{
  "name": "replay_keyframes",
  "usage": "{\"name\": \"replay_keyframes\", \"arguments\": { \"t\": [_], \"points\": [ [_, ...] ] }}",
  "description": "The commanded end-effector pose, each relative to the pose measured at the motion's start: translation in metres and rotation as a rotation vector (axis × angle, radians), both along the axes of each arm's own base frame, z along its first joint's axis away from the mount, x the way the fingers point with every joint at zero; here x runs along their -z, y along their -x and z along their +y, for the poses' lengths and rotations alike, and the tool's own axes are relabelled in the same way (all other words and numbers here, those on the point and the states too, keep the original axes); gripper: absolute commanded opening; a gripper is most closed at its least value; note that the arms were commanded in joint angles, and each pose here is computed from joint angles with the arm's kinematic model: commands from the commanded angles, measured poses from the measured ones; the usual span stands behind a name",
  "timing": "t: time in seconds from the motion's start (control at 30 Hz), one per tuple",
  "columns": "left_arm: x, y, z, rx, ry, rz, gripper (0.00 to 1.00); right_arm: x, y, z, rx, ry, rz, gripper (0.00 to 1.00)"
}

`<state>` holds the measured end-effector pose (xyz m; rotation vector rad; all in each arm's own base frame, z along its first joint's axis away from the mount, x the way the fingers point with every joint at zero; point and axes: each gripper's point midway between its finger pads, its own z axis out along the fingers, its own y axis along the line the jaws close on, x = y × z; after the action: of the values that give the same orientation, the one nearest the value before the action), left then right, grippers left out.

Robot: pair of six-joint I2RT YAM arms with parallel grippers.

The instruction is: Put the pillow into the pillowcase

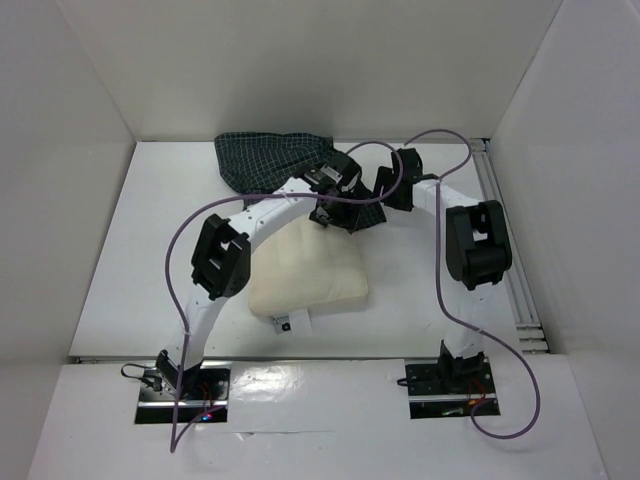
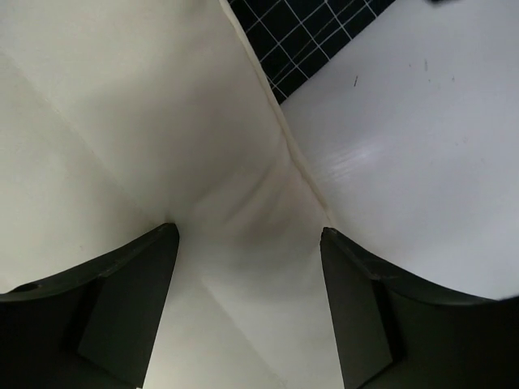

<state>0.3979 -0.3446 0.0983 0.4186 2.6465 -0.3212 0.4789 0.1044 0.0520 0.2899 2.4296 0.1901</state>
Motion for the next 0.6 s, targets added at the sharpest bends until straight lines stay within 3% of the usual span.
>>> {"name": "replay_keyframes", "arguments": {
  "t": [0.0, 0.07, 0.13, 0.2, 0.23, 0.4, 0.47, 0.5, 0.57],
  "points": [
    [0.021, -0.009, 0.012, -0.047, -0.079, -0.006, 0.85, -0.015, -0.042, 0.011, -0.118, -0.051, -0.108, 0.73],
    [0.031, -0.012, 0.013, -0.059, -0.072, 0.011, 0.85, -0.006, -0.05, 0.01, -0.148, -0.042, -0.097, 0.73],
    [0.047, -0.011, 0.019, -0.064, -0.086, 0.048, 0.75, 0.003, -0.058, 0.015, -0.171, -0.053, -0.1, 0.73],
    [0.05, -0.013, 0.015, -0.066, -0.047, 0.064, 0.18, 0.01, -0.065, 0.016, -0.2, -0.065, -0.126, 0.73],
    [0.053, -0.014, 0.021, -0.088, -0.04, 0.081, 0.0, 0.007, -0.067, 0.02, -0.214, -0.08, -0.137, 0.73],
    [0.024, -0.028, 0.029, -0.126, 0.064, 0.03, 0.0, 0.015, -0.069, 0.041, -0.343, -0.175, -0.16, 0.64],
    [0.007, -0.036, 0.028, -0.137, 0.107, -0.003, 0.0, 0.018, -0.066, 0.05, -0.382, -0.214, -0.156, 0.47],
    [-0.003, -0.037, 0.032, -0.15, 0.127, -0.009, 0.0, 0.019, -0.064, 0.056, -0.404, -0.249, -0.154, 0.21],
    [-0.02, -0.041, 0.035, -0.157, 0.151, -0.04, 0.0, 0.023, -0.06, 0.058, -0.401, -0.266, -0.142, 0.01]
  ]
}}
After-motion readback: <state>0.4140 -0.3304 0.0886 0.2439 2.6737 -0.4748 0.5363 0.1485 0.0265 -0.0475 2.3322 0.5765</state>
